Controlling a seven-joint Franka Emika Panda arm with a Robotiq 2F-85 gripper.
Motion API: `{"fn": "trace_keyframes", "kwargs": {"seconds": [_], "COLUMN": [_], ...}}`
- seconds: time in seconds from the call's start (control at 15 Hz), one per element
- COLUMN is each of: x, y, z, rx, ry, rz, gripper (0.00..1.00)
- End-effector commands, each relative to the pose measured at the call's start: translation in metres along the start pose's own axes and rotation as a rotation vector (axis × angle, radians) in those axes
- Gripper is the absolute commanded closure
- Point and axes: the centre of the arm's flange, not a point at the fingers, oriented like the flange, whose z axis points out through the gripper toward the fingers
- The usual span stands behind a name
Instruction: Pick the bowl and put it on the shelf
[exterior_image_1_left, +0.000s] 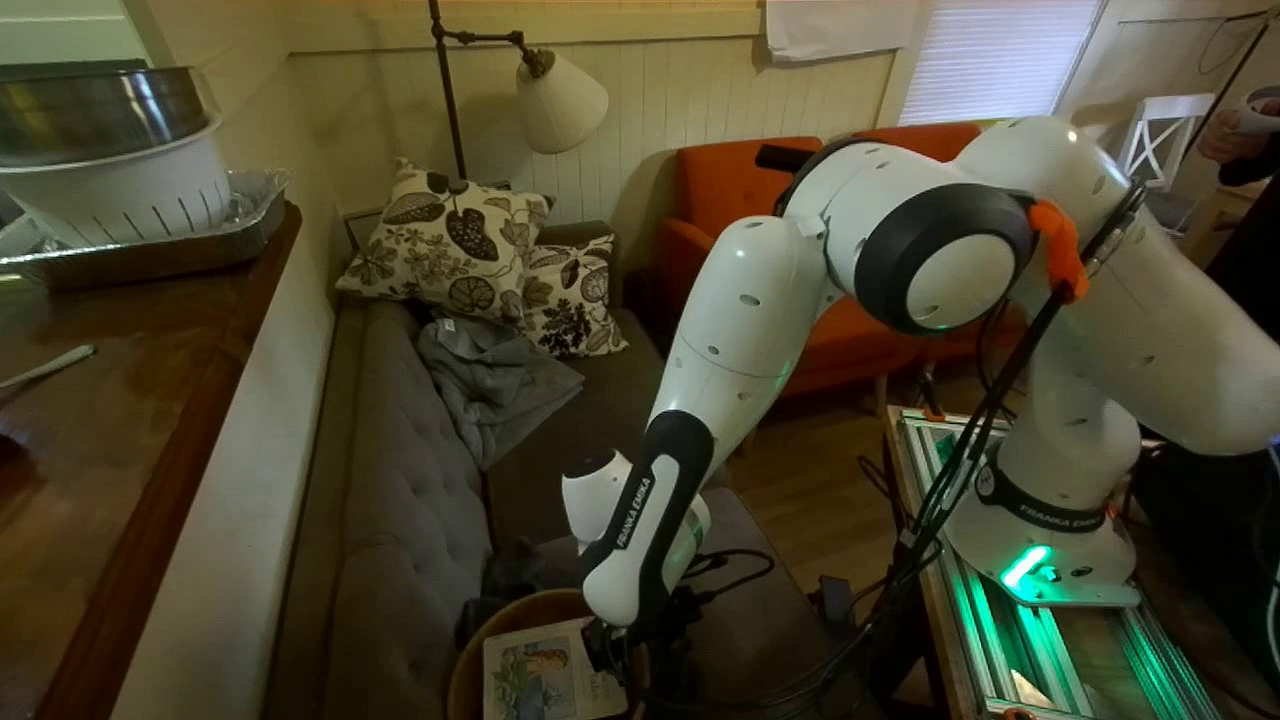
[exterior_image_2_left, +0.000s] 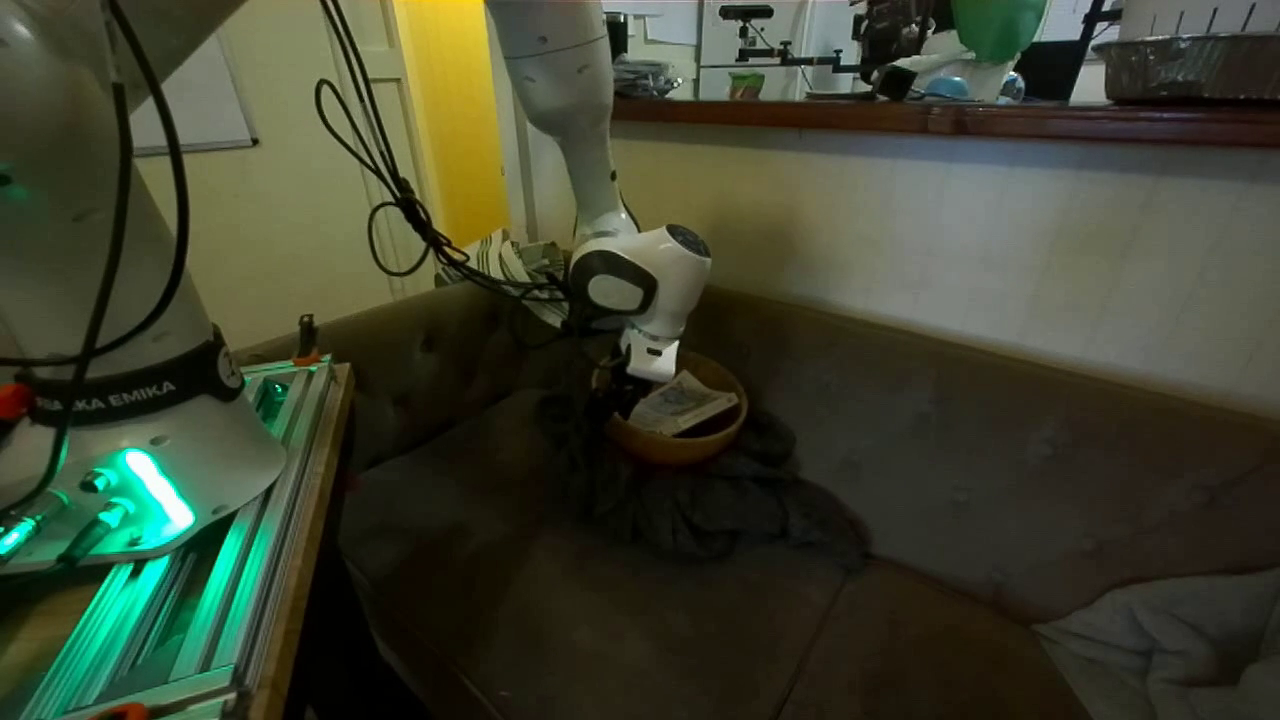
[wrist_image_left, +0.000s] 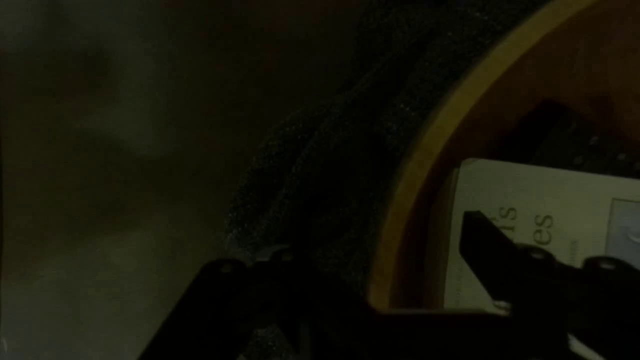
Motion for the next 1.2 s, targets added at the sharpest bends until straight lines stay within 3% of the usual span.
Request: {"fn": "trace_keyframes", "kwargs": {"seconds": [0.0, 0.47, 0.87, 1.13], "x": [0.002, -0.008, -0.043, -0.071], "y": [-0.014, -0.006, 0.021, 0.05], "z": [0.012, 0.005, -0.024, -0.062], "rx": [-0.008, 0.005, 0.073, 0.193], "ry": [0.028, 0.055, 0.166, 0.287], "rz": [-0.003, 0.028, 0.046, 0.065], "gripper": [0.53, 0.99, 0.96, 0.97]}}
